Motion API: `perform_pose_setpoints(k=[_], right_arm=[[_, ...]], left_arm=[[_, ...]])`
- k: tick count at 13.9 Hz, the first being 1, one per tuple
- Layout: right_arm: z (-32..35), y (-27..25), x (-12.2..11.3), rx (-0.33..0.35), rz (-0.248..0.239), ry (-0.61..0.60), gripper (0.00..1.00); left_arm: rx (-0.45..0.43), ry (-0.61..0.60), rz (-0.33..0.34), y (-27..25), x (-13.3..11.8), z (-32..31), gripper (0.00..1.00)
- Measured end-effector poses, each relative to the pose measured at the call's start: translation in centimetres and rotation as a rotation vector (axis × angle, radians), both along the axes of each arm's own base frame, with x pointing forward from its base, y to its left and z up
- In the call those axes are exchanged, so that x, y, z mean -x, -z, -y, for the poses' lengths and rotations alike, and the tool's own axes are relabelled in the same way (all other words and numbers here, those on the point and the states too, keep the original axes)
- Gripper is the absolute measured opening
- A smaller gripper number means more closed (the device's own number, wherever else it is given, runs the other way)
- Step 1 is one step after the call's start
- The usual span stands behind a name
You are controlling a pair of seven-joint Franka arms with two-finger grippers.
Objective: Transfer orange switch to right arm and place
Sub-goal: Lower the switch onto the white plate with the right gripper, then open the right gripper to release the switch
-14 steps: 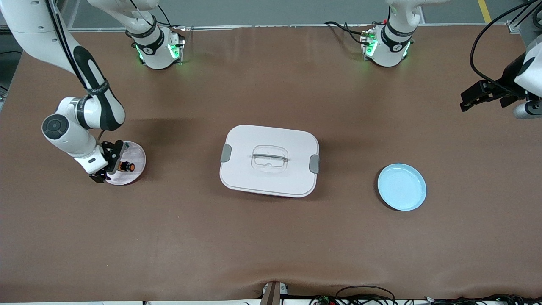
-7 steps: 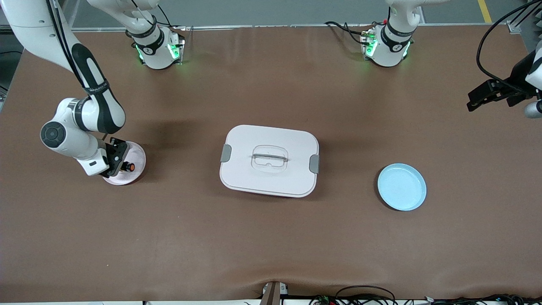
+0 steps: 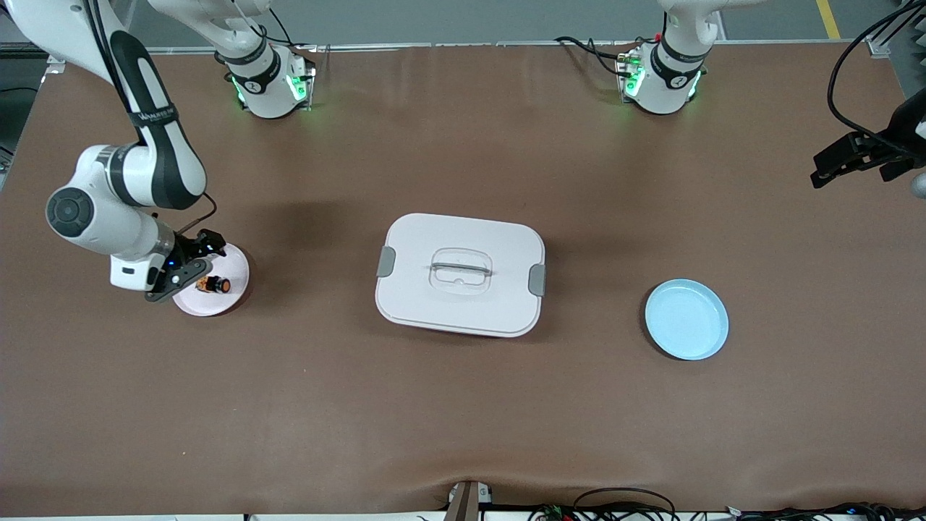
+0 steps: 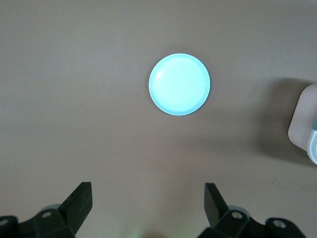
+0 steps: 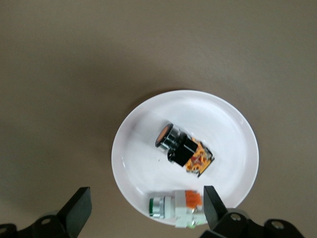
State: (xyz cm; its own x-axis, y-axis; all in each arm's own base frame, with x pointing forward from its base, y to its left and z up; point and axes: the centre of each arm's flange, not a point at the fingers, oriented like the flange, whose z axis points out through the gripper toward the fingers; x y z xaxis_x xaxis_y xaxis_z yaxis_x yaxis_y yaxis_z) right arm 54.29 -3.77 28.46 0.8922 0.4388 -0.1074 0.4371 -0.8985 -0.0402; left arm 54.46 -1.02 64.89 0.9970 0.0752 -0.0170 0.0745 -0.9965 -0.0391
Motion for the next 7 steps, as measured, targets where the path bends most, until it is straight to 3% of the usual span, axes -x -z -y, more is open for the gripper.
perform_pose_setpoints(k=[4, 7], right_arm=[[-1.0, -2.7, 0.2, 0.038, 0.025, 0.372, 1.00], [-1.3, -4.9, 0.3, 0.042, 0.045, 0.468, 1.00]], left_arm=[[0.000, 0.002, 0.003, -0.2, 0.1, 0.1, 1.00], [-0.001, 0.003, 0.005, -0.3, 0.2, 0.2, 1.00]])
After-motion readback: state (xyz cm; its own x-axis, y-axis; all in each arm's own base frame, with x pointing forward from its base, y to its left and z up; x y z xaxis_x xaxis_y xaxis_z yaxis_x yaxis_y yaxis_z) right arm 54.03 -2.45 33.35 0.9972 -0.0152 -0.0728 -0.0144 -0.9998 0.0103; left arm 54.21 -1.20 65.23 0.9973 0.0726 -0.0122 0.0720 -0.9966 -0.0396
